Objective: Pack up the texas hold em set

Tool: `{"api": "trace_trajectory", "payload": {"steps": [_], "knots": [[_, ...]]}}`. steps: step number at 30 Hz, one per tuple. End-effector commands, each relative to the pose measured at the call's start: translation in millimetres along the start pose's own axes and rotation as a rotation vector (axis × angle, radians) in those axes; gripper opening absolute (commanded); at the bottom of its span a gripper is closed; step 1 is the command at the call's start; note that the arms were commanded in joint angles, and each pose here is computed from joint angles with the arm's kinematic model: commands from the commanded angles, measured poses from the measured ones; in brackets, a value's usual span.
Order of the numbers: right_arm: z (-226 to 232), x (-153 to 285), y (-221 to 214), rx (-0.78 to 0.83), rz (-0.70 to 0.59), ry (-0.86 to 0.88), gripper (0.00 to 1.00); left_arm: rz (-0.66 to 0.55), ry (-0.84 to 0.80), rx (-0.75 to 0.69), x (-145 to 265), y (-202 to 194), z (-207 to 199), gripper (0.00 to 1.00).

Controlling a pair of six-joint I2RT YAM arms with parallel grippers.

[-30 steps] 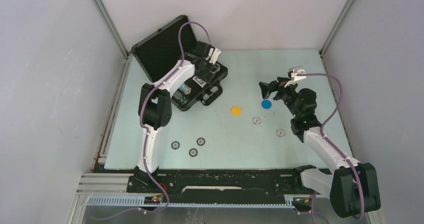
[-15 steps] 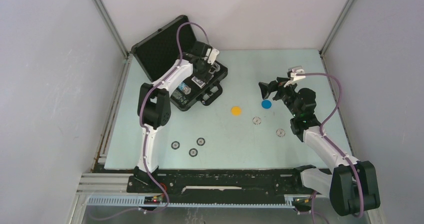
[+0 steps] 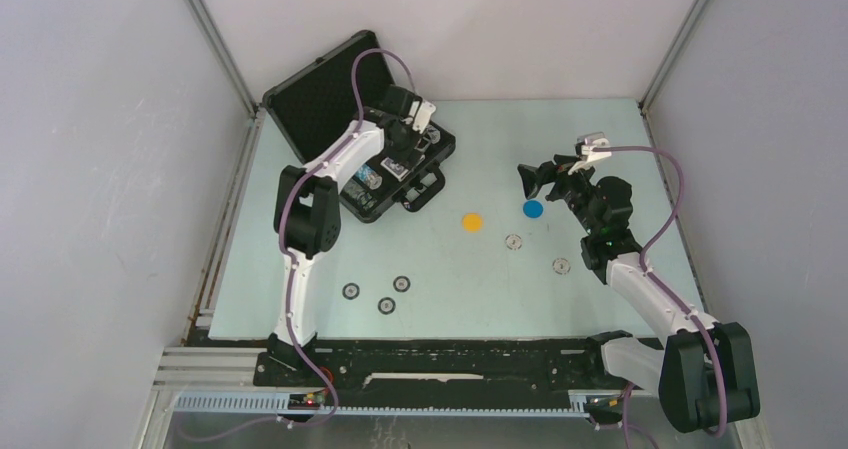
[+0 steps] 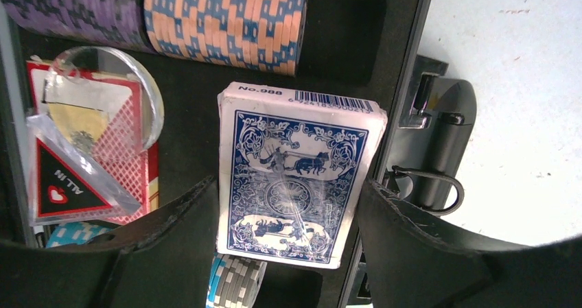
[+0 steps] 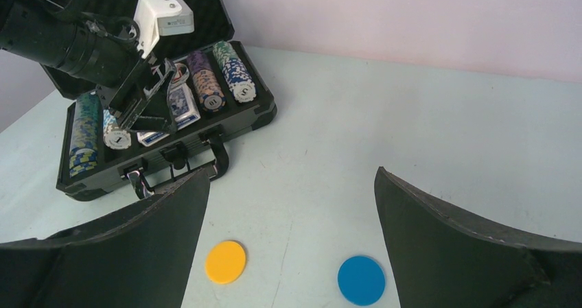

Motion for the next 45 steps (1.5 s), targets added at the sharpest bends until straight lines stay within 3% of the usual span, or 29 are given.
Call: {"api": "trace_trajectory", "payload": {"steps": [1,16,30,38,45], "knots": [[-0.9,-2.3,12.7,0.007,-0.053,0.001,1.00,0.017,-0.009,0.022,1.2,-7.7,2.4,0.57],[-1.9,-1.7,12.6,0.007,-0.050,-0.006,1.00,-0.036,0.044,0.069,-0.8,5.7,15.8,0.58],[-1.7,-2.6,12.0,0.004,-0.050,-0.003,1.00,-0.009,0.030,0.034,-7.4,3.7,20.6,0.60],[-2.2,-2.5,12.2,0.005,-0.051,-0.003,1.00,-0.029,0.055,0.058,5.5,10.2,23.3,0.87],[-2.1,-2.4,12.5,0.003,-0.052,-0.002,1.00,-0.069,0.037,0.113,26.2,14.8,18.1,0.90]]}}
Point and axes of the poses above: each gripper's point midway between its finger pads, its own x axis back along the fingers, its own z axis along the line the jaws close on, y = z × x, the point moved 6 cm from there along x, back along the fingers, and after that the axes turned 10 degrees about x, right-handed, at the moved point
